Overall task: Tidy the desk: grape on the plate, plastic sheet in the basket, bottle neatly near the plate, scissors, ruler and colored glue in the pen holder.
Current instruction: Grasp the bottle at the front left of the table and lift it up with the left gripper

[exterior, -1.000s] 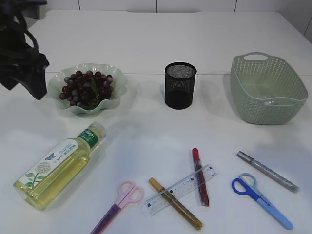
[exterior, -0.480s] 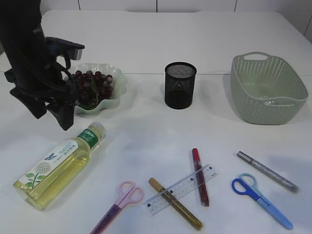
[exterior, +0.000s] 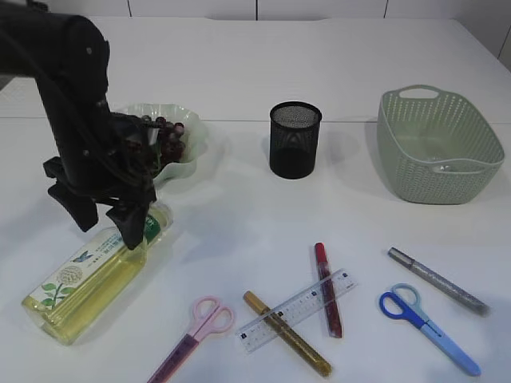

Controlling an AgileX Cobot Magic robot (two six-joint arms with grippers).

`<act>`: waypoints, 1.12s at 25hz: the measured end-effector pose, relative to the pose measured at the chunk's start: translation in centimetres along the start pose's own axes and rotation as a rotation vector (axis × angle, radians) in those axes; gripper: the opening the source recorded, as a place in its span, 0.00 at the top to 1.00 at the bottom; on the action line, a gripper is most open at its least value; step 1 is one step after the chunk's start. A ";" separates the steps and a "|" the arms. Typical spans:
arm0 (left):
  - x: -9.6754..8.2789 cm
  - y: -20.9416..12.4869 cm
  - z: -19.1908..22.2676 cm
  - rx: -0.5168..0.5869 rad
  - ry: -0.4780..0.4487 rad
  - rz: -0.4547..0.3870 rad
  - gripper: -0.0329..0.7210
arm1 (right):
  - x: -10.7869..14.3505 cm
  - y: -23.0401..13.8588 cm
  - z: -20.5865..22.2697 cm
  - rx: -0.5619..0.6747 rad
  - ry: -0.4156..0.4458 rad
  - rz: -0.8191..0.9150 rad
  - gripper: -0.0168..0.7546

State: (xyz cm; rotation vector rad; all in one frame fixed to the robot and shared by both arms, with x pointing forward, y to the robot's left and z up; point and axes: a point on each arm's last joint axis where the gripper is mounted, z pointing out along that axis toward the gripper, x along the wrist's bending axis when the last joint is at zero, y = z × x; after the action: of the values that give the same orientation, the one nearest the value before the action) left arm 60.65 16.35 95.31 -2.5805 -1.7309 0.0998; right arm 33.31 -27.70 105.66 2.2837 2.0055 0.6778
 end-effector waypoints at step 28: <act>0.4 1.3 5.5 0.089 0.014 0.014 0.23 | 0.0 0.0 0.0 -0.002 0.002 0.003 0.37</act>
State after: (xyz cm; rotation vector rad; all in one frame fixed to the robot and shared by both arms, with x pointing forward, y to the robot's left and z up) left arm 61.55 16.19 89.72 -2.5244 -1.6640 0.1559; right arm 33.33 -27.69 105.67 2.2860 2.0021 0.6819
